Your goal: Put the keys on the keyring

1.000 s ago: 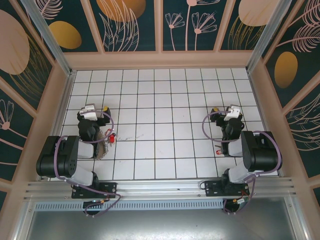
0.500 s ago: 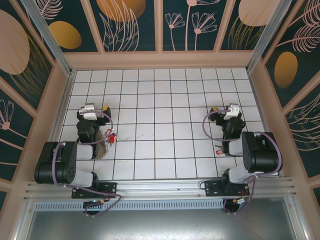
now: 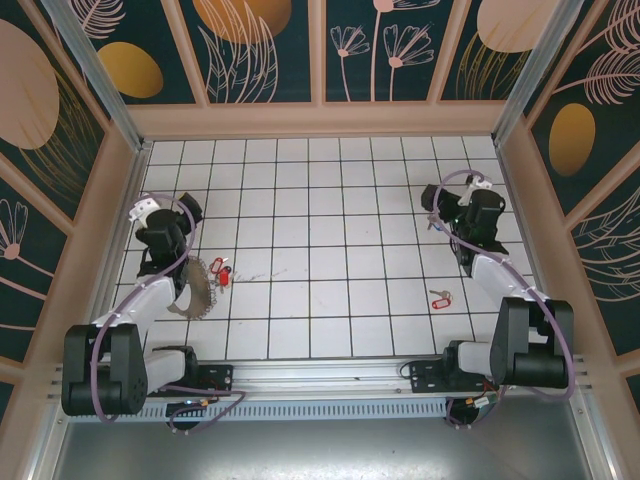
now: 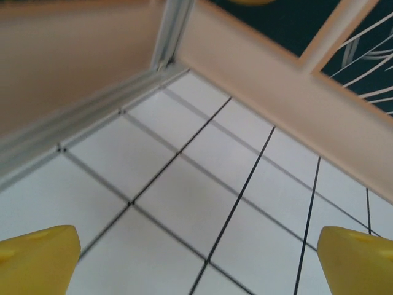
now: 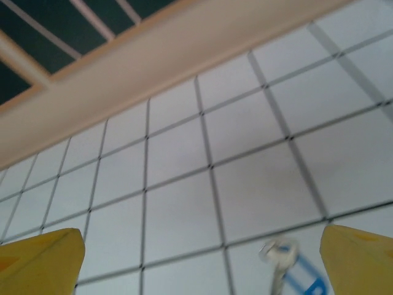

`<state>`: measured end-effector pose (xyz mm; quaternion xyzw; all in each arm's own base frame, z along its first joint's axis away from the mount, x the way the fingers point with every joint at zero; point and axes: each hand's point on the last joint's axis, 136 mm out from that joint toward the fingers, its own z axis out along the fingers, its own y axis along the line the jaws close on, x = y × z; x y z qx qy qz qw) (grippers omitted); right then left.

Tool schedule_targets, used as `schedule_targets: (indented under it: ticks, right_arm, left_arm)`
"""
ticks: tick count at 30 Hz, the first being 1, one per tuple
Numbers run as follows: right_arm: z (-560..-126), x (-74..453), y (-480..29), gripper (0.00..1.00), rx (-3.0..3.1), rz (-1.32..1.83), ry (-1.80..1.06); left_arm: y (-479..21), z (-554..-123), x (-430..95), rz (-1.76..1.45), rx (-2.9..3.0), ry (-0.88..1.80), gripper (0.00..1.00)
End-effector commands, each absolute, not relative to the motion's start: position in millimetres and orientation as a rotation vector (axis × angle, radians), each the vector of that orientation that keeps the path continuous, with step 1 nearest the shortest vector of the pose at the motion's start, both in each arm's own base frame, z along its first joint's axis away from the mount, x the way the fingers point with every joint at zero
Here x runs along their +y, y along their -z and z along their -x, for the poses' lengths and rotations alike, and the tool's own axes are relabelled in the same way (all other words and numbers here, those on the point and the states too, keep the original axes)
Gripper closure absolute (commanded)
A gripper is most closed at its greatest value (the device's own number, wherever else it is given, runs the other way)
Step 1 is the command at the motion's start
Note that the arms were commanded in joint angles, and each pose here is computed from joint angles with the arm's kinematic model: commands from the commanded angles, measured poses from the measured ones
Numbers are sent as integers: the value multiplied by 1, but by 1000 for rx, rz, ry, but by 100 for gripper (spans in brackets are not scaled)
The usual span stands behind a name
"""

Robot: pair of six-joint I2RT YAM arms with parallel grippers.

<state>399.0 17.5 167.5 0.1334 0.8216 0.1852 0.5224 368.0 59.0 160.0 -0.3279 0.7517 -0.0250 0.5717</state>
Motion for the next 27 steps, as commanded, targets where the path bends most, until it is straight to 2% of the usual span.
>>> schedule_targets:
  ticks: [1,10,18,27]
  right_arm:
    - [-384,55,-163,1,2040,-304,-669]
    - [-385,100,-165,1,2103,-163,-647]
    - [-391,142,-162,1,2134,-48,-697]
    - [-398,158,-155,1,2168,-25,-709]
  left_arm:
    - [-114,-348,50,1034,1893,183,1]
    - [-57,-312,27,1227,2048,316,1]
    - [-42,-306,17,1228,2127,349,1]
    - [-21,-310,-7,1254,2168,507,2]
